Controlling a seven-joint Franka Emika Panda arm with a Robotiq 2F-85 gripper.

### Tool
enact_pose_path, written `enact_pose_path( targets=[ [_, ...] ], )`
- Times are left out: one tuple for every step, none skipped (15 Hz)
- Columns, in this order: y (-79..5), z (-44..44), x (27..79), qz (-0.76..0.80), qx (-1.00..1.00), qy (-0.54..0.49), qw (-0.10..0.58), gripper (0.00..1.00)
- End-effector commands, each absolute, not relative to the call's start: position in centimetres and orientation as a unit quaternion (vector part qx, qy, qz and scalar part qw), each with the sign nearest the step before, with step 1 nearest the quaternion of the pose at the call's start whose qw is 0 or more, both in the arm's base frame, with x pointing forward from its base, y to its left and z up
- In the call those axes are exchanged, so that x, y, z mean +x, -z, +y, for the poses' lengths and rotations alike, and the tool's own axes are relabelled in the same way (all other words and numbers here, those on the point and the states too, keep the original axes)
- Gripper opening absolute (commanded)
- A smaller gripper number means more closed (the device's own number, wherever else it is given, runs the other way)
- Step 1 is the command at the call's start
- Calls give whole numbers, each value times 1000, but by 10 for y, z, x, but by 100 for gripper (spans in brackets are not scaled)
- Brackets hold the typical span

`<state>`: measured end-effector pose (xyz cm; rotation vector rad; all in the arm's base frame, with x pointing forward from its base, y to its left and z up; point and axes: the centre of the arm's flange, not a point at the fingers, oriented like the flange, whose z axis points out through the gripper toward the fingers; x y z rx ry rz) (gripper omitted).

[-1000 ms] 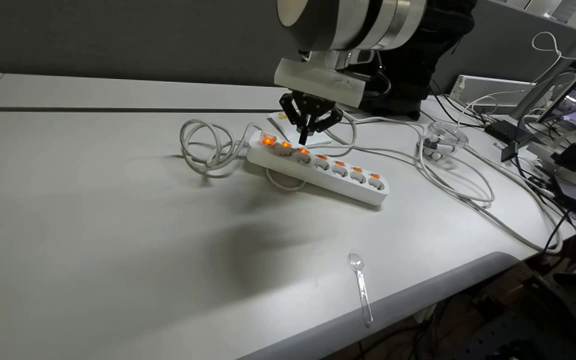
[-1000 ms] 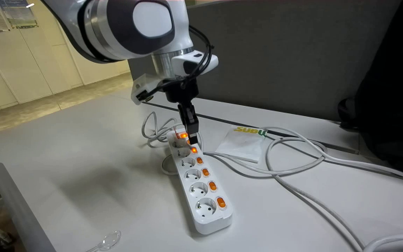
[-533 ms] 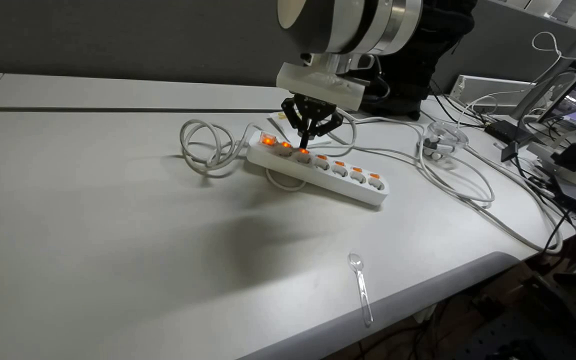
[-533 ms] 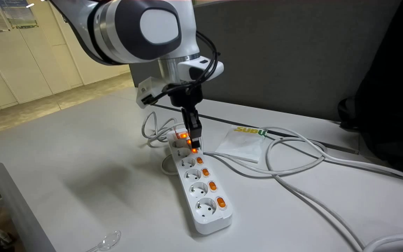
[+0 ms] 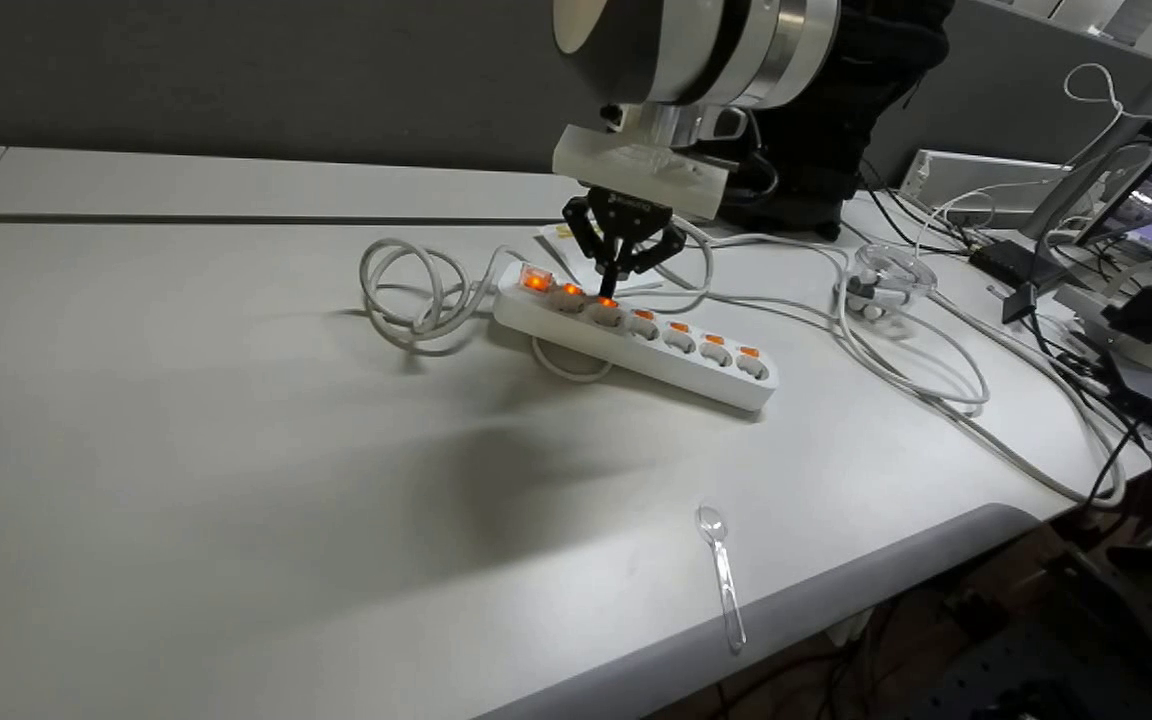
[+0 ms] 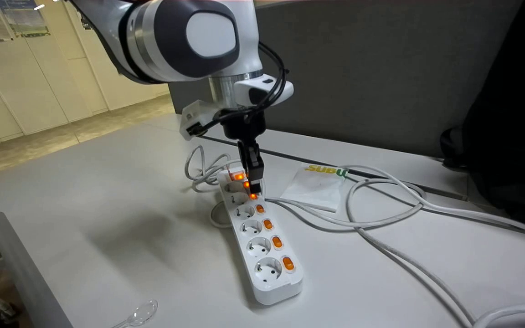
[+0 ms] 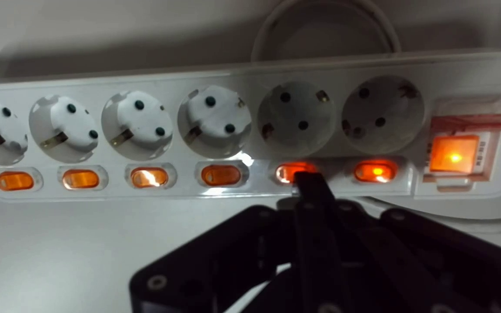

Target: Switch off the third switch from the left

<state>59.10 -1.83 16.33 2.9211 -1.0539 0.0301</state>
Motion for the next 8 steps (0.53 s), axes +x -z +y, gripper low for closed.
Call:
enact_pose_path(
  targets=[
    [-152, -17, 597, -342, 939, -1, 24, 0],
    [-150, -16, 596, -341, 940, 0, 26, 0],
    [-148, -16, 596, -342, 939, 0, 28, 0],
    [-144, -15, 595, -342, 939, 2, 31, 0],
    [-140, -15, 595, -341, 940, 3, 34, 0],
    [-137, -14, 595, -340, 940, 5, 36, 0],
    [-134, -14, 595, -338, 940, 7, 39, 0],
    [-134, -14, 594, -338, 940, 8, 40, 0]
  ],
)
